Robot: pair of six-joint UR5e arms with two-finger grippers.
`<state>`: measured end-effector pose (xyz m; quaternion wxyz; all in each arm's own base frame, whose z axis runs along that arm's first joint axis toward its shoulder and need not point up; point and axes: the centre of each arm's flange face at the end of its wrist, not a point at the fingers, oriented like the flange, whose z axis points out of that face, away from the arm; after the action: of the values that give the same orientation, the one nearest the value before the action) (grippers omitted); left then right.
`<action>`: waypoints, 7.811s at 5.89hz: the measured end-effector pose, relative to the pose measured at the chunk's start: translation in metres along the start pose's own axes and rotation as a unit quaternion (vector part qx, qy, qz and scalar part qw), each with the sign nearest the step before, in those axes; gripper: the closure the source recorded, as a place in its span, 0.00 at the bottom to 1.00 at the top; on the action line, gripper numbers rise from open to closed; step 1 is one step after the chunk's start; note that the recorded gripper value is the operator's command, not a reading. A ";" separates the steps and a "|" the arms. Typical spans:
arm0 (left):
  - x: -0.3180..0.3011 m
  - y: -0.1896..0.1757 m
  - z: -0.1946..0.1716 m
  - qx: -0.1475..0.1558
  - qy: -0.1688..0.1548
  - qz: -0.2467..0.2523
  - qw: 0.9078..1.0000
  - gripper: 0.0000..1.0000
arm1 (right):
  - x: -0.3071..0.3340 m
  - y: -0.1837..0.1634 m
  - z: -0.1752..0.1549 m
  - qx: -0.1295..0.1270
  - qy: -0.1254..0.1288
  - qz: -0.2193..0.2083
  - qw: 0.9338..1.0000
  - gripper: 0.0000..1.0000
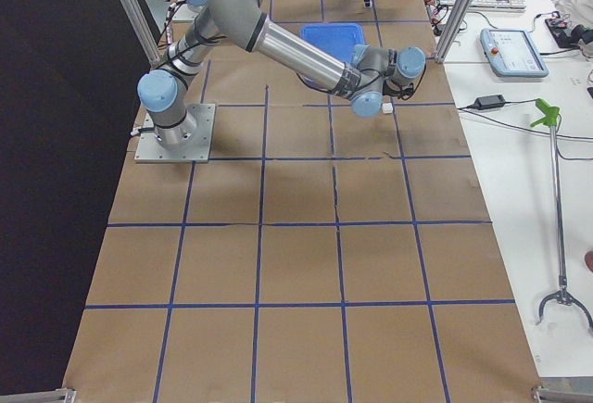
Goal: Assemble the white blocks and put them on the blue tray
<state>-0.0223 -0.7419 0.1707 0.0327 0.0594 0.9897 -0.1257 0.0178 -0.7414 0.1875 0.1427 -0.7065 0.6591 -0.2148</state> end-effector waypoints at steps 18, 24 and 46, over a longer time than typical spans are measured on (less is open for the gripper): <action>0.339 0.143 -0.091 0.028 0.155 0.697 0.700 0.88 | -0.125 -0.130 -0.064 -0.021 0.017 0.049 0.998 0.74; 0.325 0.152 -0.062 0.012 0.164 0.697 0.697 0.01 | -0.170 -0.158 -0.016 -0.017 0.045 0.045 0.998 0.74; 0.143 0.166 -0.397 -0.044 0.007 -0.093 0.995 0.01 | -0.204 -0.247 0.140 0.008 0.032 0.050 0.998 0.73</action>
<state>-0.1631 -0.4663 0.5026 0.0167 -0.0338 0.9957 -0.0845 0.2932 -0.5276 0.1620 0.1377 -0.6642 0.6962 -0.2351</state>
